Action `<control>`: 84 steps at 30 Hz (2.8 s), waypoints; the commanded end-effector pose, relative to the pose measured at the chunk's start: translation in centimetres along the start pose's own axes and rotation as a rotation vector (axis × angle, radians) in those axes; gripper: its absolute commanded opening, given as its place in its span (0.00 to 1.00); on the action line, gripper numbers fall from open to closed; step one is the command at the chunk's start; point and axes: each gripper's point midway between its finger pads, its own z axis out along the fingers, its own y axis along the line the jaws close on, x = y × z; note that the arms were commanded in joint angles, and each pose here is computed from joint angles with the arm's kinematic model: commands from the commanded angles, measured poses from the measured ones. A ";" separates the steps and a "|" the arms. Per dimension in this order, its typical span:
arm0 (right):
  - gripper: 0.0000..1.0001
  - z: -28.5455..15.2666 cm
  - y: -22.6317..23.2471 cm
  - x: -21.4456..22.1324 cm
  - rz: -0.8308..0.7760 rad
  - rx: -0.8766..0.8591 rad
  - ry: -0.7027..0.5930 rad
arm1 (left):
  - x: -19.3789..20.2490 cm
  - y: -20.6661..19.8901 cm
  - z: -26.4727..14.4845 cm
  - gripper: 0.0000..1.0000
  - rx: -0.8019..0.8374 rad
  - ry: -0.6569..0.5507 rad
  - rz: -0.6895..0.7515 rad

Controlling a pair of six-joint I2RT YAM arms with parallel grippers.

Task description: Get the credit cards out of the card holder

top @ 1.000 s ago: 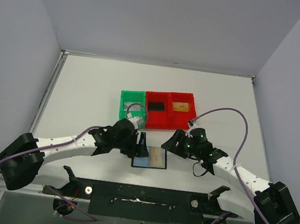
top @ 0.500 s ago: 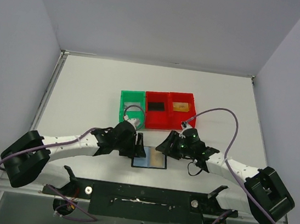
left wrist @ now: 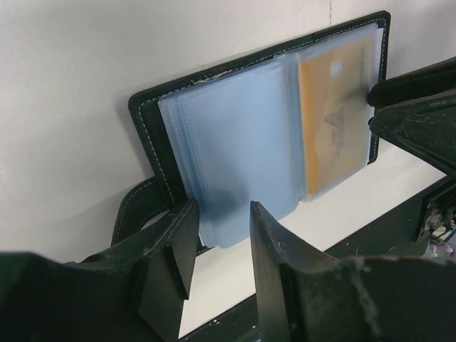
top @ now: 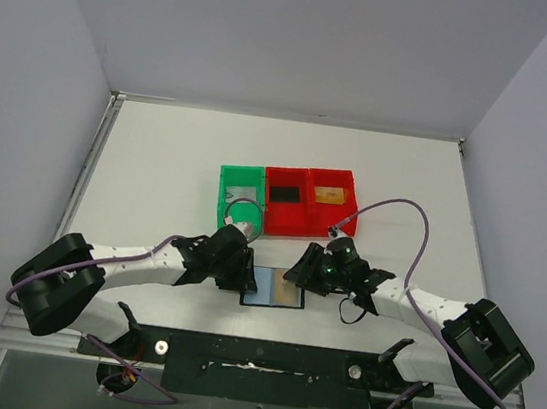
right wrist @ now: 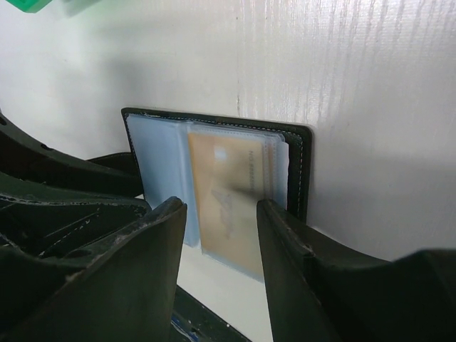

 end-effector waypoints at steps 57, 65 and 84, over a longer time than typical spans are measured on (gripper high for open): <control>0.44 0.4 0.8 -0.1 -0.061 0.036 0.004 | -0.1 0.1 0.2 0.23 -0.008 -0.004 0.025; 0.47 0.3 1.0 -0.2 -0.058 0.029 0.006 | 0.0 0.3 0.2 0.23 -0.011 0.000 0.023; 0.43 1.0 0.6 0.6 -0.177 0.181 0.044 | 0.1 0.4 0.1 0.22 -0.008 -0.004 0.025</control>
